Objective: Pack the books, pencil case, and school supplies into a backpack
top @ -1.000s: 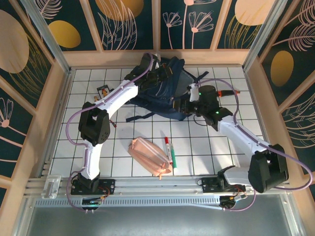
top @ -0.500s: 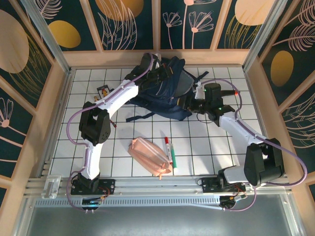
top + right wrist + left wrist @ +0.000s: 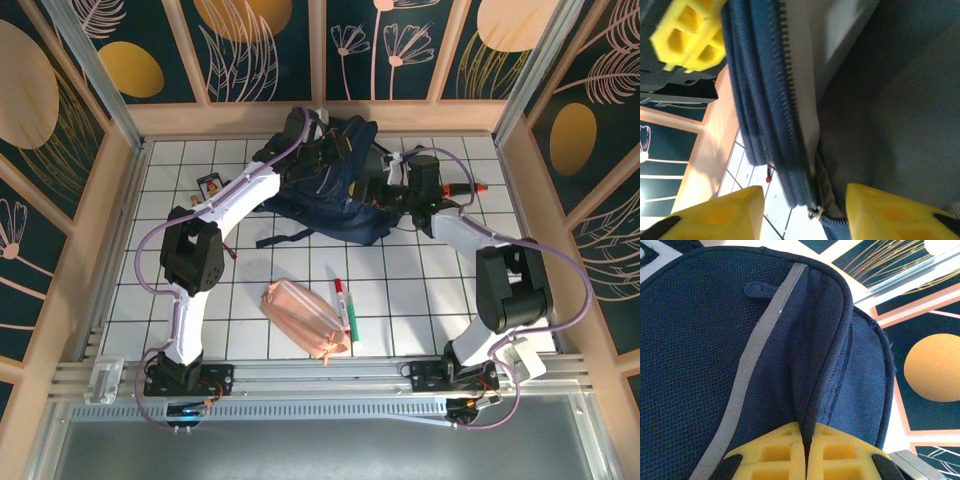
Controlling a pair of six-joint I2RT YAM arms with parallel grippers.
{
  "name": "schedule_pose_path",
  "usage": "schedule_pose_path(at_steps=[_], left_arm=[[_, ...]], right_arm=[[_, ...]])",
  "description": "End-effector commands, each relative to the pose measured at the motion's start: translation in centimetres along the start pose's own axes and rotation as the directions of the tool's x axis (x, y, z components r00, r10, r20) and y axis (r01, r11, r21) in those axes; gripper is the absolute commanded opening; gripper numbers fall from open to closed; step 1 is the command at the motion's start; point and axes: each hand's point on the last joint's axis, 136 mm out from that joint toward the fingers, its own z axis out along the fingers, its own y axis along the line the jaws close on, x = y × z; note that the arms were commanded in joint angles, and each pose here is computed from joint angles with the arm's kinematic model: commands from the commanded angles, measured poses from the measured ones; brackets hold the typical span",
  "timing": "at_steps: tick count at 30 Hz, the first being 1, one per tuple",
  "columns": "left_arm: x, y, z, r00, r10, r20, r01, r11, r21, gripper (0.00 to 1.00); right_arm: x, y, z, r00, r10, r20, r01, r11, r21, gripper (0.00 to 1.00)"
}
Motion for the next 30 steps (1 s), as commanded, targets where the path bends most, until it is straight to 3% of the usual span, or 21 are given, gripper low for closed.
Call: schedule_pose_path(at_steps=[1, 4, 5, 7, 9, 14, 17, 20, 23, 27, 30], left_arm=[[-2.7, -5.2, -2.2, 0.993, 0.075, 0.088, -0.088, 0.984, 0.155, 0.0], [-2.6, -5.0, -2.6, 0.989, 0.109, 0.095, -0.122, 0.982, 0.145, 0.0], [-2.5, -5.0, -2.8, 0.987, 0.13, 0.098, -0.143, 0.98, 0.141, 0.08], [-2.5, -5.0, -3.6, 0.98, 0.174, 0.1, -0.187, 0.973, 0.138, 0.34], [-2.5, -4.7, -5.2, 0.971, 0.216, 0.102, -0.228, 0.965, 0.126, 0.47], [-0.4, -2.3, -11.3, 0.945, 0.302, 0.123, -0.309, 0.95, 0.039, 0.57], [5.2, -0.4, -12.7, 0.951, 0.305, 0.048, -0.309, 0.944, 0.117, 0.55], [9.9, 1.2, -11.5, 0.936, 0.35, -0.018, -0.344, 0.928, 0.146, 0.5], [10.1, 1.6, -9.9, 0.932, 0.361, 0.001, -0.357, 0.92, 0.163, 0.48], [10.5, 0.3, -8.7, 0.922, 0.387, 0.025, -0.379, 0.885, 0.27, 0.44], [11.2, 1.4, -7.9, 0.913, 0.408, 0.012, -0.397, 0.881, 0.258, 0.45]], right_arm=[[-2.1, 3.6, 0.9, 0.998, -0.058, 0.04, 0.062, 0.991, -0.119, 0.32], [-2.8, 4.2, 1.0, 0.997, -0.043, 0.065, 0.051, 0.991, -0.126, 0.12], [-3.1, 4.4, 0.9, 0.996, -0.039, 0.076, 0.048, 0.991, -0.128, 0.08], [-3.5, 4.5, 0.8, 0.995, -0.027, 0.091, 0.038, 0.992, -0.119, 0.02], [-3.9, 4.6, 0.8, 0.996, -0.009, 0.094, 0.02, 0.993, -0.118, 0.0], [-4.0, 5.0, 1.1, 0.996, 0.029, 0.088, -0.018, 0.992, -0.121, 0.0], [-4.4, 5.2, 0.8, 0.993, 0.06, 0.101, -0.047, 0.992, -0.121, 0.0], [-4.5, 6.1, 0.9, 0.992, 0.096, 0.087, -0.082, 0.986, -0.147, 0.0], [-4.7, 6.6, 1.1, 0.99, 0.115, 0.076, -0.104, 0.985, -0.137, 0.0], [-4.7, 6.7, 1.2, 0.988, 0.142, 0.061, -0.132, 0.982, -0.138, 0.0], [-4.4, 6.5, 1.5, 0.987, 0.158, 0.041, -0.151, 0.98, -0.132, 0.0]])
